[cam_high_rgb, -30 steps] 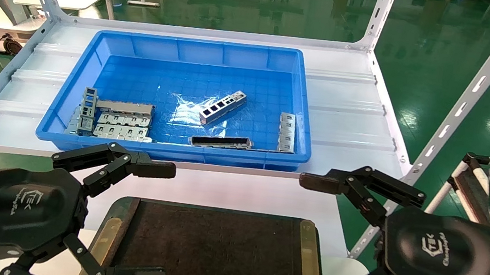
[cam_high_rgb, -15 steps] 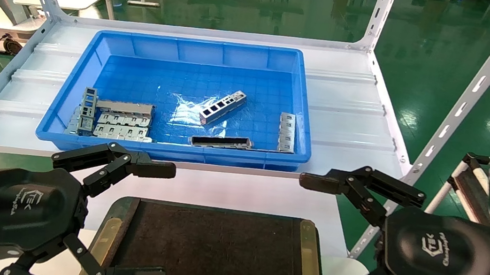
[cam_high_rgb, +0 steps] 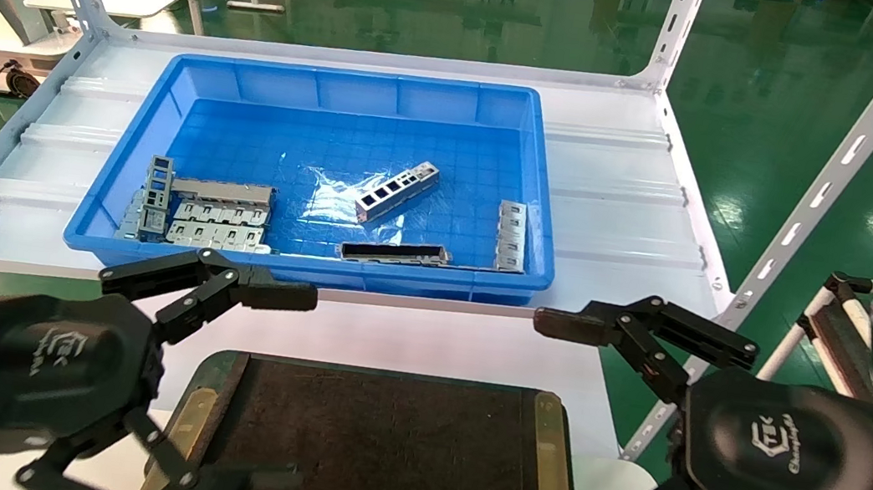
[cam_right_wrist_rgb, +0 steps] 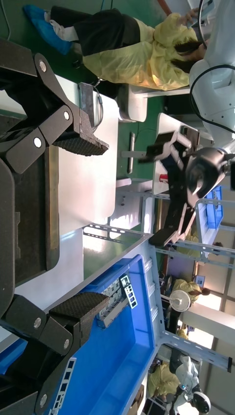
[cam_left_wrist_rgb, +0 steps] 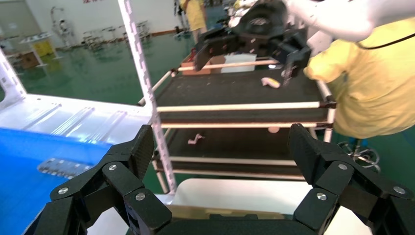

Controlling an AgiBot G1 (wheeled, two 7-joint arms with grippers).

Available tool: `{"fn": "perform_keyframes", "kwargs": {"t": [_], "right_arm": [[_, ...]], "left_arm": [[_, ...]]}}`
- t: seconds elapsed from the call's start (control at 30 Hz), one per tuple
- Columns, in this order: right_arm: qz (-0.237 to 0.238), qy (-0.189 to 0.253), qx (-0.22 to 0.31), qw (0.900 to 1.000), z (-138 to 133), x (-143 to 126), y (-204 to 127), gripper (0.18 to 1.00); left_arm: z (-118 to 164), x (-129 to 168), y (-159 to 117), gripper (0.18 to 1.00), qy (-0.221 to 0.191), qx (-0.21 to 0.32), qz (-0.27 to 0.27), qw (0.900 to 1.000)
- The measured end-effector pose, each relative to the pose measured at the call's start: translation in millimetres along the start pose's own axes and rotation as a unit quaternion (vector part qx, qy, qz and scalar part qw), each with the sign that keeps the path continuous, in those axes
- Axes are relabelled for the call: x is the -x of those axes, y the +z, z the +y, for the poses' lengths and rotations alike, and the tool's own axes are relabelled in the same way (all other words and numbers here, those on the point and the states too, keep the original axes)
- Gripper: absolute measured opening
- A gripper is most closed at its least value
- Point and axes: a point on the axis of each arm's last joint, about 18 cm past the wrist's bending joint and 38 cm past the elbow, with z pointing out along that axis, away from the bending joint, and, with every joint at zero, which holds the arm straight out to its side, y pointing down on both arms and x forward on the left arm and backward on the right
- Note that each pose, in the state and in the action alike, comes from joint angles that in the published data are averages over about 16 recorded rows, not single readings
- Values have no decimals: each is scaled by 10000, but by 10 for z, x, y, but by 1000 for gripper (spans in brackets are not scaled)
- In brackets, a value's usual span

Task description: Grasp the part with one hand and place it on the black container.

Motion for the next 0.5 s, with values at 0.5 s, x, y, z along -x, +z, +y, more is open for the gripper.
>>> {"fn": "perform_keyframes", "kwargs": {"t": [0.5], "right_arm": [[0, 0, 0, 10000, 0, 0, 0, 1001]], "left_arm": [[176, 613, 215, 1001, -26, 365, -1058, 9937]]}}
